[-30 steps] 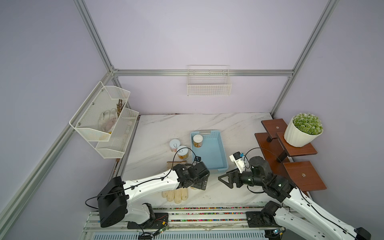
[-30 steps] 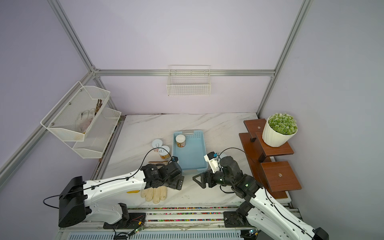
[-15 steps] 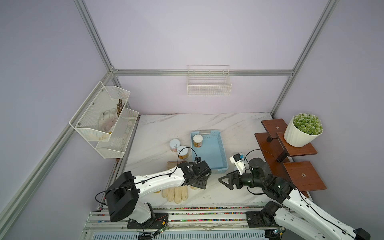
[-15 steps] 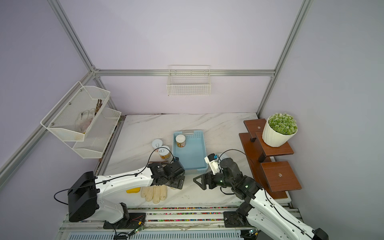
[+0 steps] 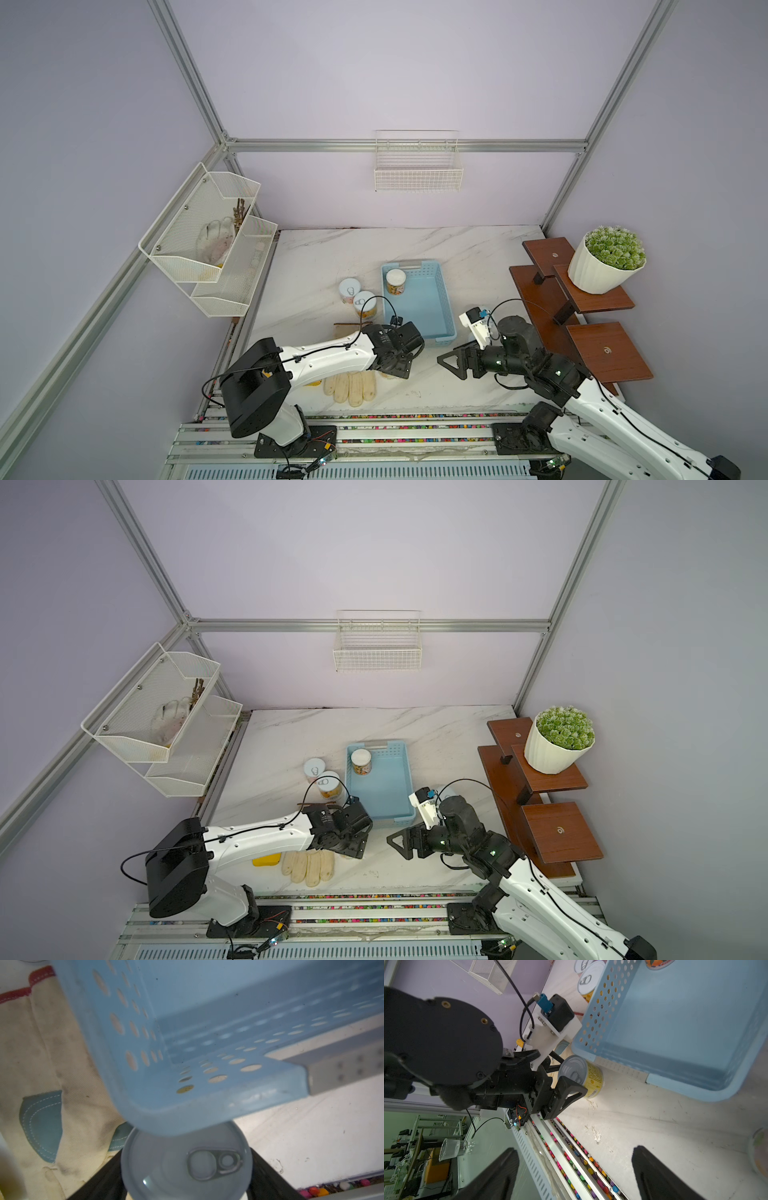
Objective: Put the canned food in the basket
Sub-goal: Pick up the canned food from the center of the board.
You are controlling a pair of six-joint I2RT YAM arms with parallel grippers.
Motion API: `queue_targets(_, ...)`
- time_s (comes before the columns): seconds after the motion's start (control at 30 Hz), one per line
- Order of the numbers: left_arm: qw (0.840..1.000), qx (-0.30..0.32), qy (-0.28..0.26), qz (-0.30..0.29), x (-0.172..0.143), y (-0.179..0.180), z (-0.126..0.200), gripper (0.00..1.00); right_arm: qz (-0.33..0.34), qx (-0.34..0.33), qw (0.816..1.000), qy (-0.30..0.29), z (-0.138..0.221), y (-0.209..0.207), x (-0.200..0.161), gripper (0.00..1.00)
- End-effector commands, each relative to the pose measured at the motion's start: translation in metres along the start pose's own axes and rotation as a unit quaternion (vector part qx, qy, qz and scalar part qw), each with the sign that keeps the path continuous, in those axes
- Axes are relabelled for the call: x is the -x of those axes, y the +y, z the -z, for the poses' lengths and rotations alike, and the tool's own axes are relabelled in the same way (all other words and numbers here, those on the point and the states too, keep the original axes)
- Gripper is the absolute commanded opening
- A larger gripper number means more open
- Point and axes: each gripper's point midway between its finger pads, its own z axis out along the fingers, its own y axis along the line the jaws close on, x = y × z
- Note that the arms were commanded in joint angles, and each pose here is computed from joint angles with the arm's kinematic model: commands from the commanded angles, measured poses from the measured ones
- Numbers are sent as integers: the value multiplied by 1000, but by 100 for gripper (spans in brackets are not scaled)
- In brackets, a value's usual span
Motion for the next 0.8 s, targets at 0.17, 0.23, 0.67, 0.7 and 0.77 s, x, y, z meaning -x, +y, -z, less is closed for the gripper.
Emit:
queue_targets(0.17, 1000, -4, -17, 1, 13, -4, 4, 79, 7, -10, 1000, -2, 2, -2, 1, 92)
queue_targets(0.23, 1000, -7, -21, -3, 14, -4, 7, 73, 8, -16, 1000, -3, 2, -4, 1, 92)
queue_targets(0.67, 996, -80, -30, -38, 4, -4, 71, 48, 27, -21, 998, -53, 22, 7, 20, 93)
queue_targets(0.7, 995, -86, -30, -40, 3, -4, 76, 46, 30, -21, 998, -54, 23, 8, 21, 93)
queue_targets(0.77, 994, -91, -33, -41, 3, -2, 87, 46, 35, -22, 998, -56, 24, 8, 23, 93)
